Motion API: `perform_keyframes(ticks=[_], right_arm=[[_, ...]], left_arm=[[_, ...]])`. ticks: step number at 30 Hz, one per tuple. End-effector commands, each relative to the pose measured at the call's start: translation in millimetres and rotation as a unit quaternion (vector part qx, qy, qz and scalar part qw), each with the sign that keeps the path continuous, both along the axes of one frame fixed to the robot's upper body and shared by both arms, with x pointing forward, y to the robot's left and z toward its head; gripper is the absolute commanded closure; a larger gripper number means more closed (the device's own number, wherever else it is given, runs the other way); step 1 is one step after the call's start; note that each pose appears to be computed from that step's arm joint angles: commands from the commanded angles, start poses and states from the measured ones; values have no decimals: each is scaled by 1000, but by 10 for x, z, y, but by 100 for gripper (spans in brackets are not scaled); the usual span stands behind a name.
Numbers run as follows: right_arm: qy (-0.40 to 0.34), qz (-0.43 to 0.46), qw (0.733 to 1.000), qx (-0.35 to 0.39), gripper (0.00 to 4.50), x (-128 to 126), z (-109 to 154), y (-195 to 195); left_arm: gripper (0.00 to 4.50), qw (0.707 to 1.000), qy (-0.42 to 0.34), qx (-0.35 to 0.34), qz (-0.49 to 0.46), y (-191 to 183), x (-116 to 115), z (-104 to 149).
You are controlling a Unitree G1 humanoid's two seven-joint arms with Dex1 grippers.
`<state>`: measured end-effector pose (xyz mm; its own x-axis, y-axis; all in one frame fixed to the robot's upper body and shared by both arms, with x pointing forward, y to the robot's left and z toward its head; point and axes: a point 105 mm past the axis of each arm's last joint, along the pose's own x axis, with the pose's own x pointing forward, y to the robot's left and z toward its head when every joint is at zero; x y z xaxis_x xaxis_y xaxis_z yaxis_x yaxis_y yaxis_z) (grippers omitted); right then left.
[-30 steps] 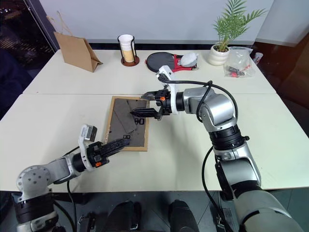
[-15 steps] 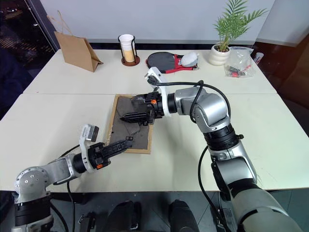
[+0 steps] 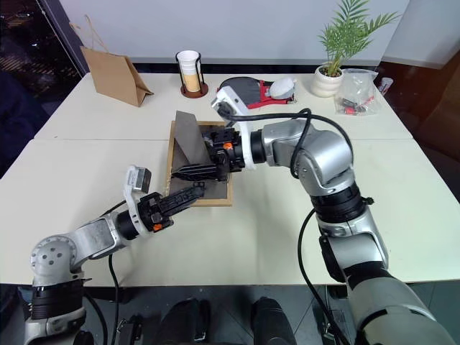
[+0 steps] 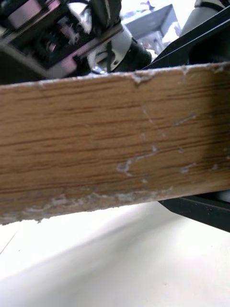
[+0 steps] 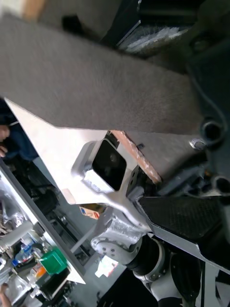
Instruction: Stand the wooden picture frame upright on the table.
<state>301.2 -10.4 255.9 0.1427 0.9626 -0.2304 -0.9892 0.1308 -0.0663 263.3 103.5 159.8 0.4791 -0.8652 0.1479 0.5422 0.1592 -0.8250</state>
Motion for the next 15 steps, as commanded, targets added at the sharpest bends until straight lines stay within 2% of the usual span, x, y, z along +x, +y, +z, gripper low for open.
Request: perform_keyframes(ticks=[1, 11, 13, 15], right_arm=[[-36, 9, 999, 16, 3, -121, 210, -35], [-53, -13, 998, 9, 3, -118, 224, -112], [-78, -41, 996, -18, 3, -25, 161, -193], [-144, -93, 984, -55, 3, 181, 132, -396]], left_arm=[[325, 1000, -9, -26, 4, 52, -1, 95], [325, 1000, -4, -25, 0, 23, 25, 85], [325, 1000, -9, -27, -4, 19, 18, 108], [325, 1000, -11, -29, -5, 32, 19, 125]])
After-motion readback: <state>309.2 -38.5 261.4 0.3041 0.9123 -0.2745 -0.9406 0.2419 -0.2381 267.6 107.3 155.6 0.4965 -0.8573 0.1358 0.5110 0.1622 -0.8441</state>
